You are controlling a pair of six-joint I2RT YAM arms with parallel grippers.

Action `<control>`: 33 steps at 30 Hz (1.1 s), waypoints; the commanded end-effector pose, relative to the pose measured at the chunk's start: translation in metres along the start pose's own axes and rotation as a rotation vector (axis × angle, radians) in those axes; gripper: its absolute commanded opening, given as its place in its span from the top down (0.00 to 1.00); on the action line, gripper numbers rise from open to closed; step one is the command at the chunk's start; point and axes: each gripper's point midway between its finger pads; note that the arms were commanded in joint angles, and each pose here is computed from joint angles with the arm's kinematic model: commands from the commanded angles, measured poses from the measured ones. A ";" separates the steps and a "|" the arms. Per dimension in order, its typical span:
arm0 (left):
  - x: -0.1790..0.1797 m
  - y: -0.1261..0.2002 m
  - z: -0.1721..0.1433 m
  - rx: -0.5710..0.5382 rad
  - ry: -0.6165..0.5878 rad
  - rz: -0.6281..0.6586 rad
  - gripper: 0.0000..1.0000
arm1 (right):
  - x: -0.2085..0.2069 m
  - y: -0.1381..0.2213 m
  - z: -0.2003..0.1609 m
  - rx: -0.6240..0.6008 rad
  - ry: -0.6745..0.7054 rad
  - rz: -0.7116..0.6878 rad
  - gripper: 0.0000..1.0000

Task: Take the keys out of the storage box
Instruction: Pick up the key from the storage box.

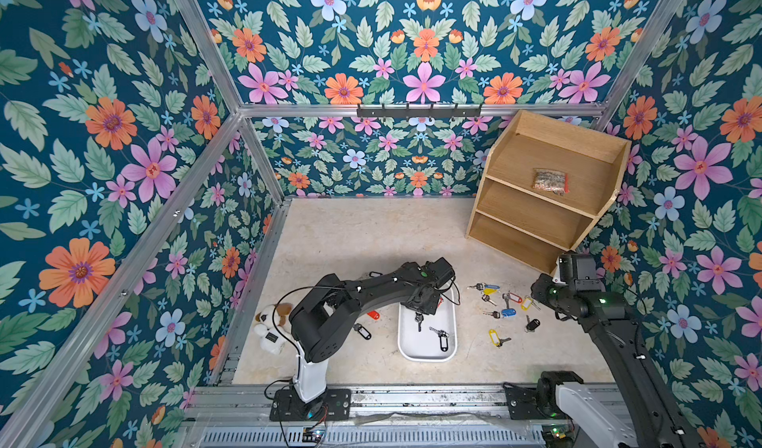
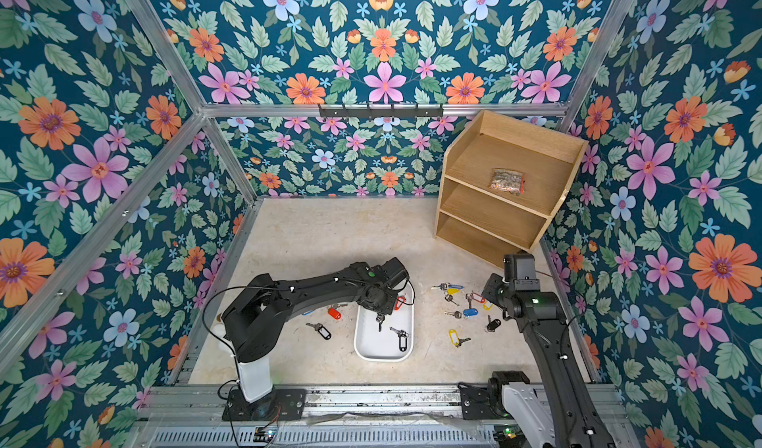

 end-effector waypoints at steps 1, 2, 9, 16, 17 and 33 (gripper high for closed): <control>0.005 -0.005 -0.006 0.025 0.001 0.026 0.67 | -0.001 0.000 0.003 -0.012 0.008 -0.005 0.62; 0.006 -0.007 -0.007 0.031 0.003 0.028 0.62 | 0.001 0.000 0.003 -0.014 0.010 -0.001 0.62; 0.006 -0.014 -0.011 0.045 0.008 0.032 0.41 | 0.001 -0.001 0.002 -0.010 0.011 -0.002 0.61; 0.003 -0.019 -0.010 0.051 0.005 0.025 0.59 | 0.001 0.000 0.003 -0.012 0.012 0.000 0.61; 0.002 -0.019 -0.010 0.050 0.005 0.021 0.62 | 0.001 0.000 0.002 -0.010 0.012 -0.001 0.61; 0.005 0.010 0.004 -0.013 0.012 0.021 0.81 | 0.001 -0.001 0.002 -0.010 0.013 0.000 0.62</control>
Point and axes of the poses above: each gripper's point midway between its finger pads, its own y axis back along the fingers, its own x axis along the line the jaws close on, z = x × y, and after that the axes turned 10 degrees about y, right-handed
